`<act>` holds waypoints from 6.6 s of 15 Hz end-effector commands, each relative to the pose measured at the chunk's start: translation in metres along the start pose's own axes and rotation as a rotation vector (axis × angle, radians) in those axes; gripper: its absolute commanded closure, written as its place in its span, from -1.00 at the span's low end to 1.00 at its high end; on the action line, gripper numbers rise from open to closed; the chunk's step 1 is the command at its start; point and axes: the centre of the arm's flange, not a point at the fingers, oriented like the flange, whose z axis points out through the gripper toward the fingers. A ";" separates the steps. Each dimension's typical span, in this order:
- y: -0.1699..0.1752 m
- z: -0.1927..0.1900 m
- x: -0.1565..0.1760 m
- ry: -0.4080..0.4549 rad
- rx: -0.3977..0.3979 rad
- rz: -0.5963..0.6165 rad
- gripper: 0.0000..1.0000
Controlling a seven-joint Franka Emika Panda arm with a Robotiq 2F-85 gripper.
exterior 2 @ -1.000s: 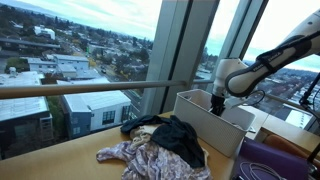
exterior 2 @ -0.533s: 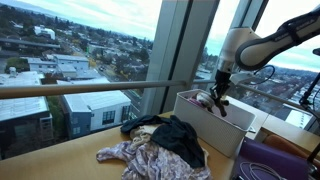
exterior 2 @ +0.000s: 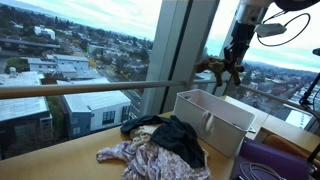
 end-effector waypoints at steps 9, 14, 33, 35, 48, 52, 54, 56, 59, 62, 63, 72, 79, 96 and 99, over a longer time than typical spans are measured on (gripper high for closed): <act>-0.187 -0.050 -0.029 0.037 0.045 -0.232 0.94; -0.217 -0.018 -0.029 0.026 0.086 -0.274 0.10; -0.032 0.096 0.049 -0.022 0.090 -0.056 -1.00; -0.005 0.118 0.056 -0.035 0.109 -0.017 -1.00; 0.044 0.302 0.018 -0.220 0.124 0.110 -1.00; 0.033 0.355 0.000 -0.284 0.137 0.112 -1.00; 0.024 0.377 -0.010 -0.326 0.153 0.114 -1.00; 0.011 0.398 -0.021 -0.366 0.169 0.113 -1.00; -0.002 0.424 -0.034 -0.416 0.191 0.114 -0.95; -0.001 0.427 -0.034 -0.424 0.199 0.124 -0.39; 0.001 0.420 -0.031 -0.418 0.205 0.129 -0.24; 0.011 0.322 0.006 -0.313 0.260 0.150 0.98; 0.040 0.171 0.024 -0.146 0.238 0.162 1.00; -0.204 -0.119 -0.046 0.153 0.241 -0.261 0.46; -0.202 -0.110 -0.047 0.152 0.230 -0.266 0.04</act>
